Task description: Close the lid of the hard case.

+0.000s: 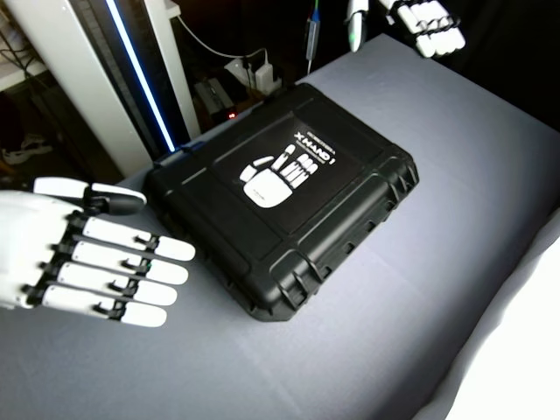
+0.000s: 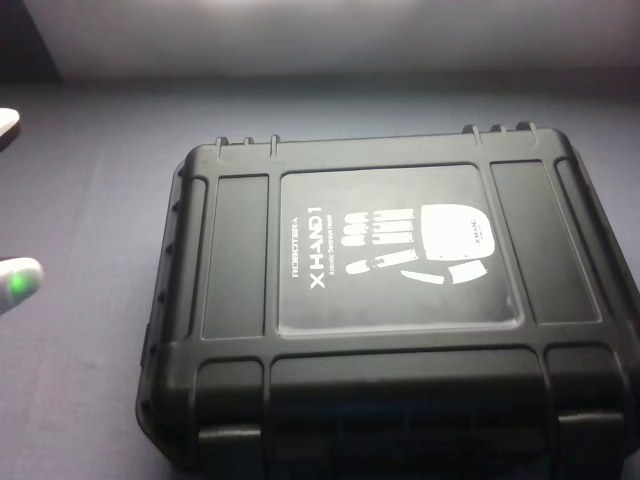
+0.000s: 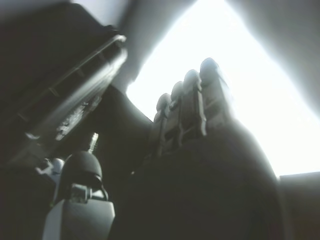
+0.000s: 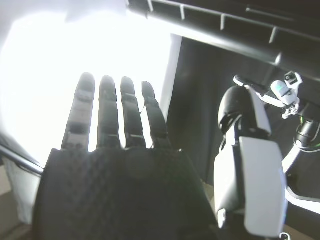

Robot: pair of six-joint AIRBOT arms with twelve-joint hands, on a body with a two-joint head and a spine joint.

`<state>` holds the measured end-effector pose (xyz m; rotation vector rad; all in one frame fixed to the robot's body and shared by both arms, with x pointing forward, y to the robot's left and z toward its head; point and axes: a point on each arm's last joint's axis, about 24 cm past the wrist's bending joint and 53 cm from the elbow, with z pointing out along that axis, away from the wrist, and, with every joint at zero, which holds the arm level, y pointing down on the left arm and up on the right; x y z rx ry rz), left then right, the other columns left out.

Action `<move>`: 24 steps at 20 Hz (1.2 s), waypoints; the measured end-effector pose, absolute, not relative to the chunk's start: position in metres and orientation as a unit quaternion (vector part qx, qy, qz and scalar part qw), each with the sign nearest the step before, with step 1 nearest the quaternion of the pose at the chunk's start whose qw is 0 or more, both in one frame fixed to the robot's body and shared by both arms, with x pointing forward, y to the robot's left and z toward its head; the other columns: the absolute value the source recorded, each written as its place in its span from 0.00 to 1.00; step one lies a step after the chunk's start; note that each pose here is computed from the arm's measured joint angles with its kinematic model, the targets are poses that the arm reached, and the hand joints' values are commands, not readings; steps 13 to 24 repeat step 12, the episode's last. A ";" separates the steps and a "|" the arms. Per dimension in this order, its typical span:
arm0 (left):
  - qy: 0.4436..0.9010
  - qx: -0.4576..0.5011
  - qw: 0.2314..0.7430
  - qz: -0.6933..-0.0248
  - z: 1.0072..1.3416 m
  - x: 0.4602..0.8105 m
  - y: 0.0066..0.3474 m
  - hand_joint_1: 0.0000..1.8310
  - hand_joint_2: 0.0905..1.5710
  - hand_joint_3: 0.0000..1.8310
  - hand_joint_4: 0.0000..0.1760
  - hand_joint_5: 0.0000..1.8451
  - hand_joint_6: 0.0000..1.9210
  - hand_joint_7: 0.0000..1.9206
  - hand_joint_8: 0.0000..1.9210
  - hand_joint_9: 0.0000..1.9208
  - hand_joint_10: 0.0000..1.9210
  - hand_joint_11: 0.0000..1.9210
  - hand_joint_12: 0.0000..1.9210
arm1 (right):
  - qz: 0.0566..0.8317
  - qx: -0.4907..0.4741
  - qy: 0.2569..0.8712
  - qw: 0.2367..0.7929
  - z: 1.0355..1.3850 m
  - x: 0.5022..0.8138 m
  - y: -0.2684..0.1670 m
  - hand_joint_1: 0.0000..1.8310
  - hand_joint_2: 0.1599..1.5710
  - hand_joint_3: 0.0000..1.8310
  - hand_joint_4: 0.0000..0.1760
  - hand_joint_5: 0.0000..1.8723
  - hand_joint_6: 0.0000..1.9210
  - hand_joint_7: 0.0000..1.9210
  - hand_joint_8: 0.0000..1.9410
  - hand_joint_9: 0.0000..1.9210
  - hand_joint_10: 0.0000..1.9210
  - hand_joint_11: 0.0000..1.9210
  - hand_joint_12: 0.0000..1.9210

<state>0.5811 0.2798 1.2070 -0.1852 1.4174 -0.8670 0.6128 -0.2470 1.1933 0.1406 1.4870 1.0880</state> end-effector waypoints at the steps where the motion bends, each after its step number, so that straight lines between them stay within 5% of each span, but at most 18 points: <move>1: 0.619 -0.088 0.673 -0.395 1.208 0.584 0.276 0.02 0.76 0.00 0.00 0.01 0.00 0.01 0.00 0.02 0.00 0.03 0.02 | 0.480 0.065 0.632 0.605 1.196 0.613 -0.243 0.24 0.73 0.00 0.00 0.05 0.00 0.03 0.00 0.01 0.00 0.00 0.01; 5: 0.568 -0.095 0.689 -0.441 1.227 0.605 0.258 0.08 0.78 0.00 0.00 0.01 0.00 0.01 0.00 0.00 0.00 0.00 0.01 | 0.511 0.057 0.602 0.610 1.206 0.607 -0.230 0.19 0.73 0.00 0.00 0.06 0.00 0.05 0.00 0.04 0.01 0.03 0.03; 8: 0.531 -0.094 0.691 -0.481 1.243 0.619 0.237 0.08 0.75 0.00 0.00 0.00 0.00 0.00 0.00 0.00 0.00 0.00 0.00 | 0.526 0.070 0.552 0.643 1.233 0.609 -0.241 0.30 0.74 0.00 0.05 0.04 0.00 0.07 0.00 0.07 0.00 0.07 0.06; 12: 0.495 -0.085 0.669 -0.548 1.259 0.609 0.218 0.03 0.77 0.00 0.00 0.02 0.01 0.00 0.00 0.00 0.00 0.00 0.00 | 0.558 0.063 0.490 0.666 1.258 0.598 -0.237 0.14 0.76 0.00 0.02 0.04 0.00 0.16 0.01 0.13 0.01 0.00 0.27; 24: 0.495 -0.085 0.669 -0.548 1.259 0.609 0.218 0.03 0.77 0.00 0.00 0.02 0.01 0.00 0.00 0.00 0.00 0.00 0.00 | 0.558 0.063 0.490 0.666 1.258 0.598 -0.237 0.14 0.76 0.00 0.02 0.04 0.00 0.16 0.01 0.13 0.01 0.00 0.27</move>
